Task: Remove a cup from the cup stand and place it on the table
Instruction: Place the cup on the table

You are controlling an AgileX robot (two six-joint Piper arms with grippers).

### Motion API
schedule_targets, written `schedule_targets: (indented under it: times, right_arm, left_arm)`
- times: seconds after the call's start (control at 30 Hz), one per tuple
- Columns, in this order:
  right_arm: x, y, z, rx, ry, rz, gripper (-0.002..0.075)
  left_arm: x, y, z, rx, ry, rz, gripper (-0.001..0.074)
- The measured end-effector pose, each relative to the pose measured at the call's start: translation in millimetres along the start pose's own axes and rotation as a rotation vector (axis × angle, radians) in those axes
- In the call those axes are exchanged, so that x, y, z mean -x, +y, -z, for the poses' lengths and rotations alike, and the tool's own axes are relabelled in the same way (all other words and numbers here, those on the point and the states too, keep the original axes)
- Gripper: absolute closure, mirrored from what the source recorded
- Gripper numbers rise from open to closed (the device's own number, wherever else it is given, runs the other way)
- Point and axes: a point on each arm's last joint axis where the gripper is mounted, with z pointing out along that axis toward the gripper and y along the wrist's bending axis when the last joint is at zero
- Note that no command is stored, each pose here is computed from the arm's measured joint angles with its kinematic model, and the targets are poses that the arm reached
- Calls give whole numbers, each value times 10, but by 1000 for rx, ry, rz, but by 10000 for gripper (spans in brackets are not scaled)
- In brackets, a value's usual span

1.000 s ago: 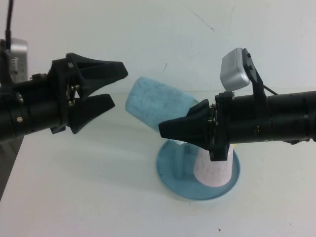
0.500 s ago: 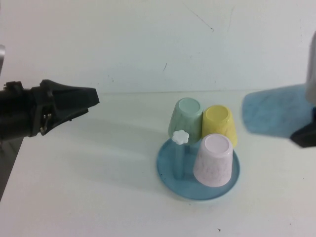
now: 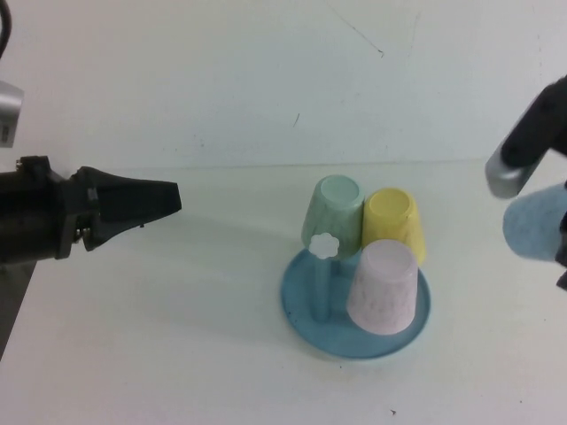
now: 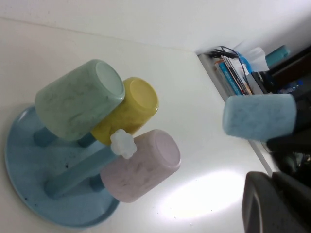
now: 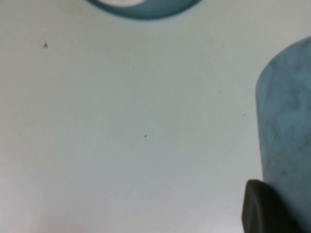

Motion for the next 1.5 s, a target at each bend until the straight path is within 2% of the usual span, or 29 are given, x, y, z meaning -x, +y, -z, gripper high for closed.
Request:
schedule_targets:
  times: [0.17,0.47,0.77,0.97,1.07,1.23,1.3,1.5]
  right_arm:
    - [36,-21,-605,31,212,45,692]
    - [142,-25,-1293,103,388,139,696]
    - [151,-7,-1633,145,475,195,696]
    - [152,-3,-1655,148,481,211,694]
    - [153,2,-1663,153,481,208,654]
    - [175,-3,-1662,153,472,199,482]
    - [222,-25,-1630,145,452,188,436]
    - [309,-61,-1406,127,366,155,410]
  left_arm:
    - [-29,17,1,19,32,-18,733]
    - [-41,33,2,36,46,-43,735]
    - [-30,47,2,50,35,-57,736]
    - [-31,49,2,53,36,-60,736]
    - [-34,54,2,58,39,-63,736]
    - [-37,58,3,62,42,-67,736]
    - [-38,59,3,63,44,-68,736]
    - [-35,65,3,70,41,-69,736]
